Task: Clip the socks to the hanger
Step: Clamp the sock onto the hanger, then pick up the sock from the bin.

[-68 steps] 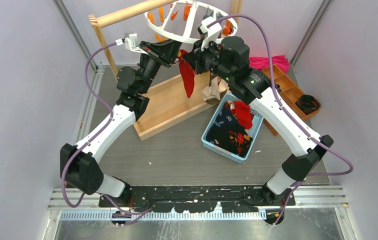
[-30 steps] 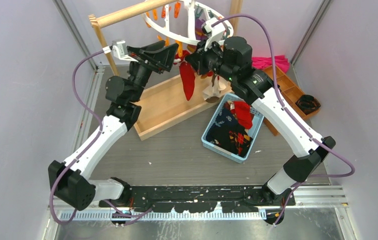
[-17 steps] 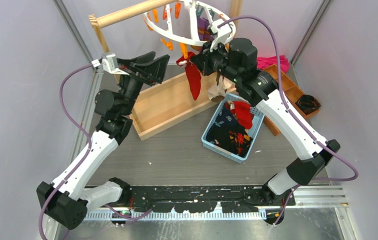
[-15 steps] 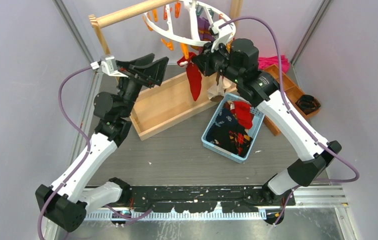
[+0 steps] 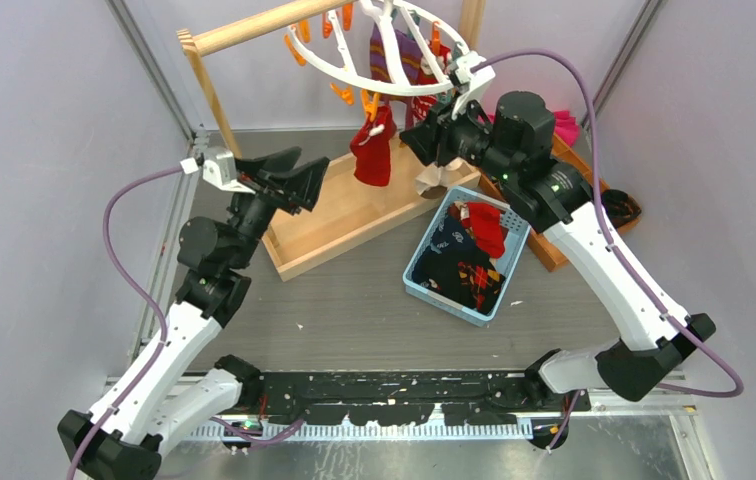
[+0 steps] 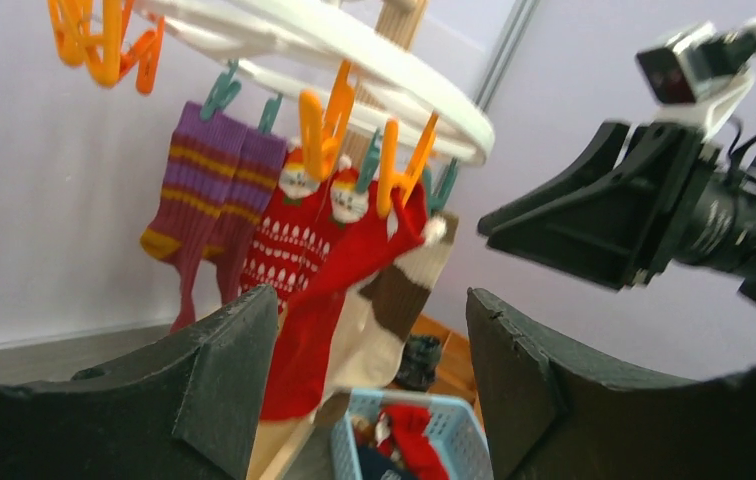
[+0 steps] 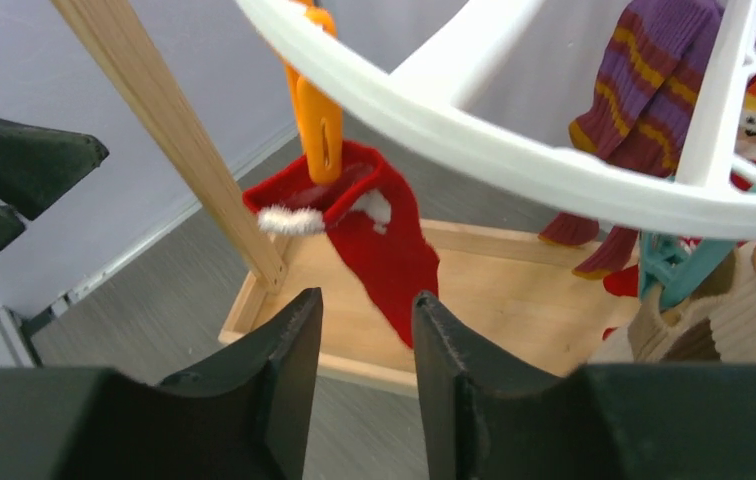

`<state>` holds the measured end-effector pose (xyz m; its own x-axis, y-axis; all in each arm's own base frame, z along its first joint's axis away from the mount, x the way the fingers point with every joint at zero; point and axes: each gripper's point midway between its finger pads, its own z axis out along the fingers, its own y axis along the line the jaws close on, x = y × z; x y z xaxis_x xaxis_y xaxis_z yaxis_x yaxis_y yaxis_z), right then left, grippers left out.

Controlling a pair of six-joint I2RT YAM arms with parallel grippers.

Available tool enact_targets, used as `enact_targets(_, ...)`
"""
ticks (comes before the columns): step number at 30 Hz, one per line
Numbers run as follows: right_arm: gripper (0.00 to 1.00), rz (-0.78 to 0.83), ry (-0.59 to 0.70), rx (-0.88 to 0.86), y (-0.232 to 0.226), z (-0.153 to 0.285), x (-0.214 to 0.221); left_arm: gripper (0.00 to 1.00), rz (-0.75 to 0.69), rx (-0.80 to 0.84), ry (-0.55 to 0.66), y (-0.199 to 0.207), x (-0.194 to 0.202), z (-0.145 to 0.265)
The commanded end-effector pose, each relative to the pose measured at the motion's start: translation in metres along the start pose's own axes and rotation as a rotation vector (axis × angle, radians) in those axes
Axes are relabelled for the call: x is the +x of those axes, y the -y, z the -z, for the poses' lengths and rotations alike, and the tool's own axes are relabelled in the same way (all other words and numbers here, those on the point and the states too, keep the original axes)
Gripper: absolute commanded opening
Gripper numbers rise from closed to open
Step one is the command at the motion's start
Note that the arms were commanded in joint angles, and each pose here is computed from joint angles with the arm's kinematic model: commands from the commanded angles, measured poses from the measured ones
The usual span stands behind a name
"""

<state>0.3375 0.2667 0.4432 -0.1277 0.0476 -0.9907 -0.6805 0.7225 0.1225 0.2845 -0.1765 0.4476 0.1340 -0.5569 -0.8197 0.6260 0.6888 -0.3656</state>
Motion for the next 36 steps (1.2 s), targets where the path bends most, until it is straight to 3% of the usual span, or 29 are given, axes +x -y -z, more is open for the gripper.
enact_targets(1, 0.5, 0.049, -0.007, -0.119, -0.014, 0.028, -0.001, 0.7, -0.131, 0.035, -0.054, -0.003, 0.017, 0.023)
enact_targets(6, 0.72, 0.103, -0.113, -0.303, -0.03, 0.062, 0.027, 0.77, -0.185, 0.045, -0.093, -0.011, 0.042, 0.044)
enact_targets(11, 0.98, 0.062, -0.203, -0.294, -0.019, 0.087, 0.058, 0.91, -0.18, 0.048, -0.127, -0.021, 0.07, 0.059)
enact_targets(12, 0.99, 0.05, -0.236, -0.293, -0.016, 0.092, 0.067, 0.92, -0.179, 0.057, -0.136, -0.021, 0.075, 0.062)
enact_targets(18, 1.0, 0.035, -0.405, -0.271, -0.003, 0.128, 0.114, 0.93, -0.132, 0.125, -0.195, -0.018, 0.108, 0.075)
enact_targets(24, 1.0, -0.016, -0.603, -0.22, 0.02, 0.159, 0.156, 0.93, 0.01, 0.149, -0.227, -0.015, 0.131, 0.084)
enact_targets(30, 1.0, -0.2, -0.442, -0.181, 0.059, 0.142, 0.189, 0.92, 0.125, 0.06, -0.304, -0.024, 0.147, 0.098)
enact_targets(33, 1.0, -0.269, -0.366, -0.083, 0.095, 0.134, 0.201, 0.91, 0.135, 0.01, -0.334, -0.027, 0.145, 0.108)
enact_targets(36, 1.0, -0.263, -0.441, -0.014, 0.113, 0.139, 0.211, 0.9, 0.144, -0.023, -0.357, -0.028, 0.144, 0.118)
